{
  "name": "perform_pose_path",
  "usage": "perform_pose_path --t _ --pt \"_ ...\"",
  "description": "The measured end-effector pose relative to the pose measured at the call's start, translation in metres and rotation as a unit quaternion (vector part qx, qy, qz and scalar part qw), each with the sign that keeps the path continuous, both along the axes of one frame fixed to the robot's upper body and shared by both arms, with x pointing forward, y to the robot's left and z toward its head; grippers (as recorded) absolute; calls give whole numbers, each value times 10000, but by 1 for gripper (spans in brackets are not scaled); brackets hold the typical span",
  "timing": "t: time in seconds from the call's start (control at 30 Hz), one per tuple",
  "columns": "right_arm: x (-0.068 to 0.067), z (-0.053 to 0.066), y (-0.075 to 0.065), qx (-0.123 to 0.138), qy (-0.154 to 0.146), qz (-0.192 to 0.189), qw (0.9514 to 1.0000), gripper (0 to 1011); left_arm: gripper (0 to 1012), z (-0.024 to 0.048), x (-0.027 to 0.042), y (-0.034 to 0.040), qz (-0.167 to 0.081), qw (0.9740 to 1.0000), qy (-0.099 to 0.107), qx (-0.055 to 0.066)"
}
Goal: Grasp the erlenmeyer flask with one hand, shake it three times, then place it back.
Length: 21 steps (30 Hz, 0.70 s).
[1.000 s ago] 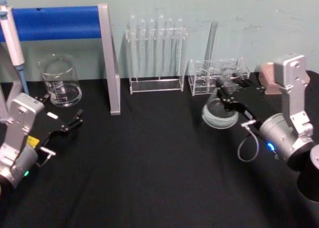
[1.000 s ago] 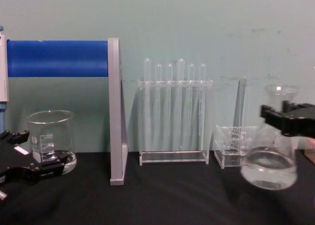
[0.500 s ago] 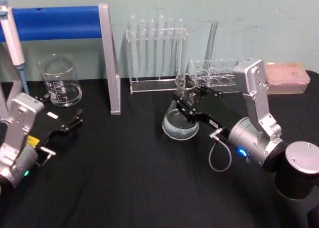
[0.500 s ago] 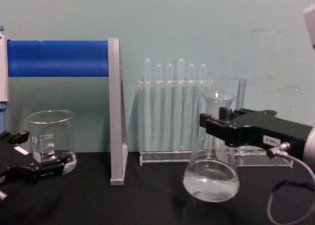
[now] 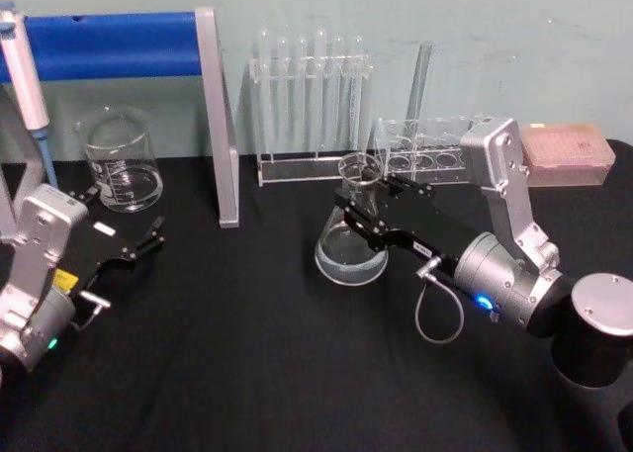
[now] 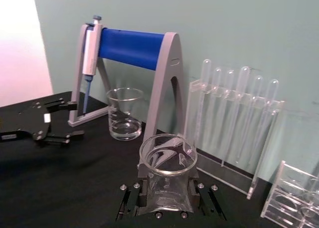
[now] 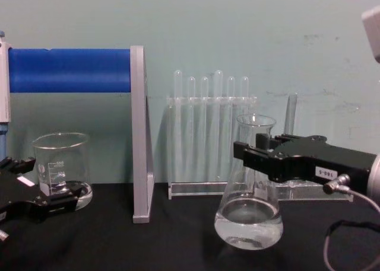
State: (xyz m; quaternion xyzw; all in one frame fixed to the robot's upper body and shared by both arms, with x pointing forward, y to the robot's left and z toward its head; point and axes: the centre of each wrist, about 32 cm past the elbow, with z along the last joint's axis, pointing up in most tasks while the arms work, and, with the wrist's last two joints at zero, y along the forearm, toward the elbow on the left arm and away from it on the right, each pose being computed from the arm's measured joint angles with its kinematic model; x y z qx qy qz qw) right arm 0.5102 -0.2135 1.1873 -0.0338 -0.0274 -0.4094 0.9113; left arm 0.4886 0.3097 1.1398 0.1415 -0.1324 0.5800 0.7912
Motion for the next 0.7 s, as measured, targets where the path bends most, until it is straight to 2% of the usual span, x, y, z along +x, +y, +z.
perform_pose_path --t 0.4,0.7 --pt "64 -46 -201 -18 17 745 9972 456 1001 0 0 0 0 10000 0 0" --pt "51 -90 -298 -103 7 1048 9944 456 1001 0 0 0 -1 10000 0 0"
